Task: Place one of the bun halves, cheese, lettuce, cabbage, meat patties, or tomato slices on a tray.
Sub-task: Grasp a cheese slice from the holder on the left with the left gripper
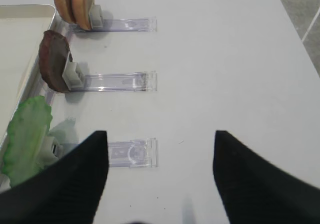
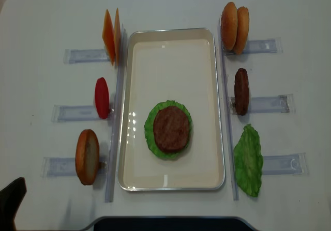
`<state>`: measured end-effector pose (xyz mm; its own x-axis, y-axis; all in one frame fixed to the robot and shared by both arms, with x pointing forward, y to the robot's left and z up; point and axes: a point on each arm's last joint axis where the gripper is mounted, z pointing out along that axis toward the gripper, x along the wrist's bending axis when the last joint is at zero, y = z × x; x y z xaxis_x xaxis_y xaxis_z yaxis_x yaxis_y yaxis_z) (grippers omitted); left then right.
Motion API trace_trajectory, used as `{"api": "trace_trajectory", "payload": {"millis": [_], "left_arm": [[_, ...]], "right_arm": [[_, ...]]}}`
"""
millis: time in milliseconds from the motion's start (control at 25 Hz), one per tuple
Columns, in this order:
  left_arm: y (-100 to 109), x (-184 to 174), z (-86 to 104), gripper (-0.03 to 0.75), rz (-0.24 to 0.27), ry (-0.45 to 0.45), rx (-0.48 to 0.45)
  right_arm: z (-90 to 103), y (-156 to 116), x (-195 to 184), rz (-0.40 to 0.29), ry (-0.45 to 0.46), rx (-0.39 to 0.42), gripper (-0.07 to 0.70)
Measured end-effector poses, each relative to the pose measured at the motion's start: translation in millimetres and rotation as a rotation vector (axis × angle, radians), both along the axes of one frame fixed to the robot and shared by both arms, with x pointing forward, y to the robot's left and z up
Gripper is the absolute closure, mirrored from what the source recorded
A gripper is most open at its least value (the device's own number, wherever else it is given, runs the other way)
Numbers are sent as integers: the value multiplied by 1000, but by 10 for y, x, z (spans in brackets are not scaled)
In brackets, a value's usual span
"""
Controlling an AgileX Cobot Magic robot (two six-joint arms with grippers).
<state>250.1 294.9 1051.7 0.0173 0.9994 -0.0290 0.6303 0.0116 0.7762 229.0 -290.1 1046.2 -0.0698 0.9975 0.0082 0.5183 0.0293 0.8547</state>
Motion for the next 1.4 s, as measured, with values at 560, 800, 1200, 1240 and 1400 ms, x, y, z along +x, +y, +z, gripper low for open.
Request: {"api": "trace_trajectory", "payload": {"millis": [560,800,1200,1240,1400], "left_arm": [[43,700,343,240,-1,277,-16],[82,1138,462,240,3,374,-8],[150,1774,532,240,9,504,19],[158,1836,534,240,10,511,22],[184,2075,580,240,13,524,35]], "right_arm": [[0,0,0,0,0,0,171],[0,0,0,0,0,0,171],[0,0,0,0,0,0,171],[0,0,0,0,0,0,171],[0,0,0,0,0,0,171]]}}
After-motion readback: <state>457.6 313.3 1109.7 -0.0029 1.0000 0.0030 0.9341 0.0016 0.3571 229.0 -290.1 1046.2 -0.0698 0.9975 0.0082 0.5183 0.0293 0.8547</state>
